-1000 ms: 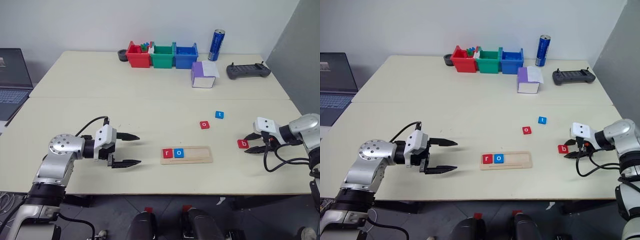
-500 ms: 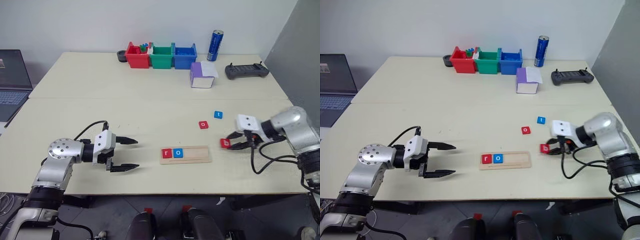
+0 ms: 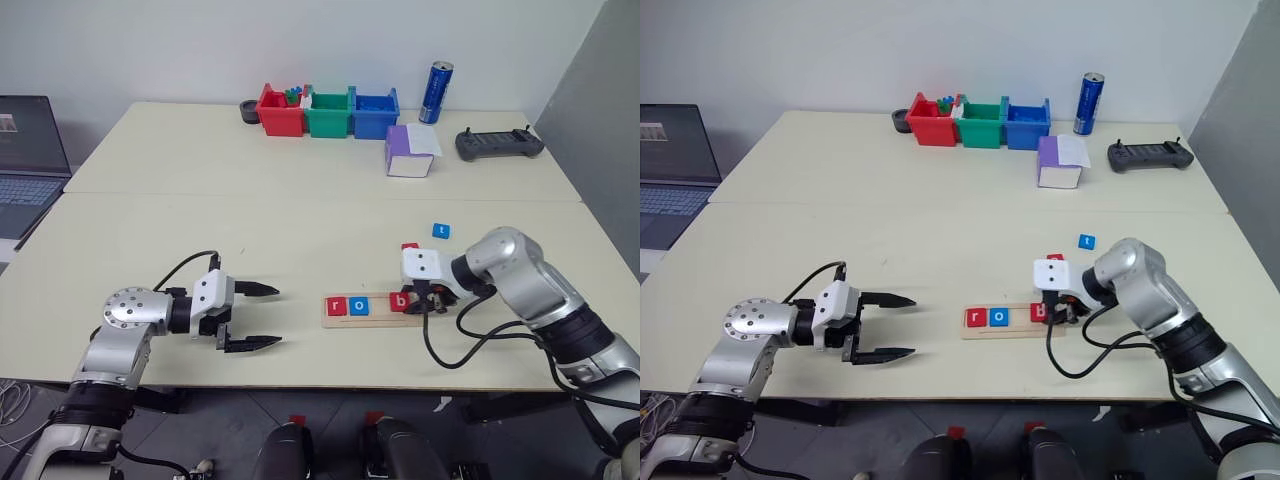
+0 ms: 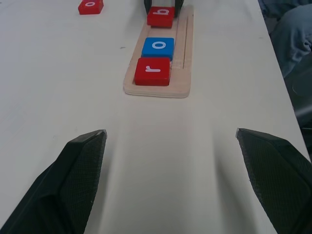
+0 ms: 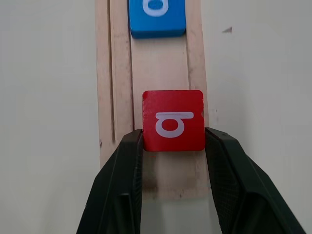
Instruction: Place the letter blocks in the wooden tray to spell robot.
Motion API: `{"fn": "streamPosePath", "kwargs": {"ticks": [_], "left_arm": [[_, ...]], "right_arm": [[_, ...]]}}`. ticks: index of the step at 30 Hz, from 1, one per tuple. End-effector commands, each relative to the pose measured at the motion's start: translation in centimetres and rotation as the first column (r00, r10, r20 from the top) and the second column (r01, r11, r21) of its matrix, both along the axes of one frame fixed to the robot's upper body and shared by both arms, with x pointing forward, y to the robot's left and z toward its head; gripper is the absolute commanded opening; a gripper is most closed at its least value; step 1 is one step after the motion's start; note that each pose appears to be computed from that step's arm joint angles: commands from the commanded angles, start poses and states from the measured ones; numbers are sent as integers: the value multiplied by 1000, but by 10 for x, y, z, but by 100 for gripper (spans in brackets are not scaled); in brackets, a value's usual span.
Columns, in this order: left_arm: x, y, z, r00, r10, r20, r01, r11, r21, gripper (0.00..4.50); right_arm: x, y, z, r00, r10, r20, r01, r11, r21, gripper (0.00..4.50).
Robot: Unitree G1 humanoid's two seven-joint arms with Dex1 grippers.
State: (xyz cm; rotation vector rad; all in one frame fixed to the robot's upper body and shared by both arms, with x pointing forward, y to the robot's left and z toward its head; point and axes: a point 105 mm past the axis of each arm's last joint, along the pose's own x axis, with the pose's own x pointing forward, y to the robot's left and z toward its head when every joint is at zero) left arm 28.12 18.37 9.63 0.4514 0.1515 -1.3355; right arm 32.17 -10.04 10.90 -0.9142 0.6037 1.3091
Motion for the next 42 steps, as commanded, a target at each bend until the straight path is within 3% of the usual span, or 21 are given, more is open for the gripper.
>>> {"fn": "streamPosePath", "kwargs": {"ticks": [1,11,24,37,42], "left_arm": [[3,-1,11,999,-11,51,11,1000,2,450],[3,-6,19,998,-10,59,10,1000,-1,450],[9,-14,29,998,-5,66,5,1000,2,450],[6,-14,25,998,5,66,-5,1000,4,450],[5,-15,23,998,7,68,-7,1000,3,450]], "right_arm": [[-1,10,11,999,30,34,-30,1000,-6,145],[-11,22,17,999,49,15,-49,999,-16,145],[-5,27,15,999,37,0,-37,999,-34,145],[-5,39,20,998,60,14,-60,998,-24,145],[-1,27,19,999,40,29,-39,998,-56,145]]}}
